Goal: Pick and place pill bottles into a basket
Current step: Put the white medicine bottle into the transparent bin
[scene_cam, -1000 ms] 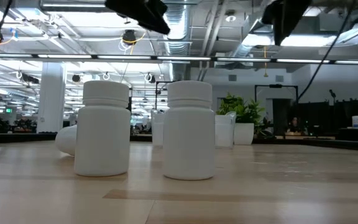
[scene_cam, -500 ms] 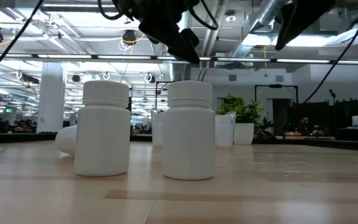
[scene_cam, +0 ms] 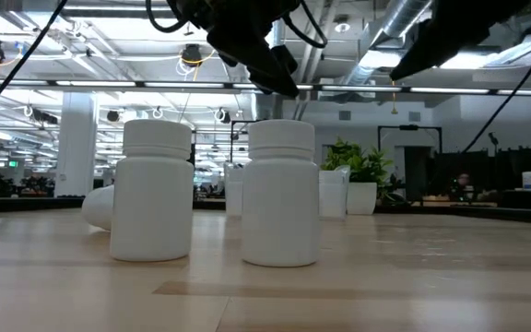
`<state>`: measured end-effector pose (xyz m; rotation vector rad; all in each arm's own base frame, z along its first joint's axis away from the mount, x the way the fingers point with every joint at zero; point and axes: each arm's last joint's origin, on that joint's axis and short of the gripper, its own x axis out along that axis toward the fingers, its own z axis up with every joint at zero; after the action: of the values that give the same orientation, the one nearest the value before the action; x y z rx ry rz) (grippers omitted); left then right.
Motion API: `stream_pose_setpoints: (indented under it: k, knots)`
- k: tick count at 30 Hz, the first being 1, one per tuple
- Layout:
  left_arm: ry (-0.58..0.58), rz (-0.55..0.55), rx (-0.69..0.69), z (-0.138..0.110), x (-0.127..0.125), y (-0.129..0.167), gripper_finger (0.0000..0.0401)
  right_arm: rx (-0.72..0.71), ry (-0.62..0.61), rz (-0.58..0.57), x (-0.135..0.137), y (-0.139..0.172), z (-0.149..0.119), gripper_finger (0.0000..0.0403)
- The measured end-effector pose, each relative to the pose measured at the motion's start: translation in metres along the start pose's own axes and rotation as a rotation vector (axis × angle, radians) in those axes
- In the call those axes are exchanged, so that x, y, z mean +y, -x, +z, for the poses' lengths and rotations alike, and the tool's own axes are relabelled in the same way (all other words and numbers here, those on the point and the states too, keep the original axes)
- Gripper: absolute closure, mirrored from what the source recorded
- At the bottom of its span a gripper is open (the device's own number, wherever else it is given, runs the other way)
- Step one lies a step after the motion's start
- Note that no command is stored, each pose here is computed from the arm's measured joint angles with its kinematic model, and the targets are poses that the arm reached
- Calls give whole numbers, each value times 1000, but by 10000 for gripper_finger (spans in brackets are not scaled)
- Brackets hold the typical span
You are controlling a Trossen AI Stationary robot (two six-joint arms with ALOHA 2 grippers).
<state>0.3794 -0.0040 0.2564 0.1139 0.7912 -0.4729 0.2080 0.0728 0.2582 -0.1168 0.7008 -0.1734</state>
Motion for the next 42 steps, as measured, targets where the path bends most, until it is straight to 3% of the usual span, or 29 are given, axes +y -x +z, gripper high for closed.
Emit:
stream_pose_setpoints:
  k: [9,20,29,42]
  knots:
    - [66,-29,44,-4,-7,-10,184,2,10,14,2,1,-5,245]
    - [99,-37,32,-8,4,-28,183,37,31,4,1,0,-9,226]
    - [140,-47,57,-17,12,-39,152,100,53,-24,-6,2,-15,223]
    - [109,79,99,-18,15,-38,122,129,67,-55,-19,8,-17,227]
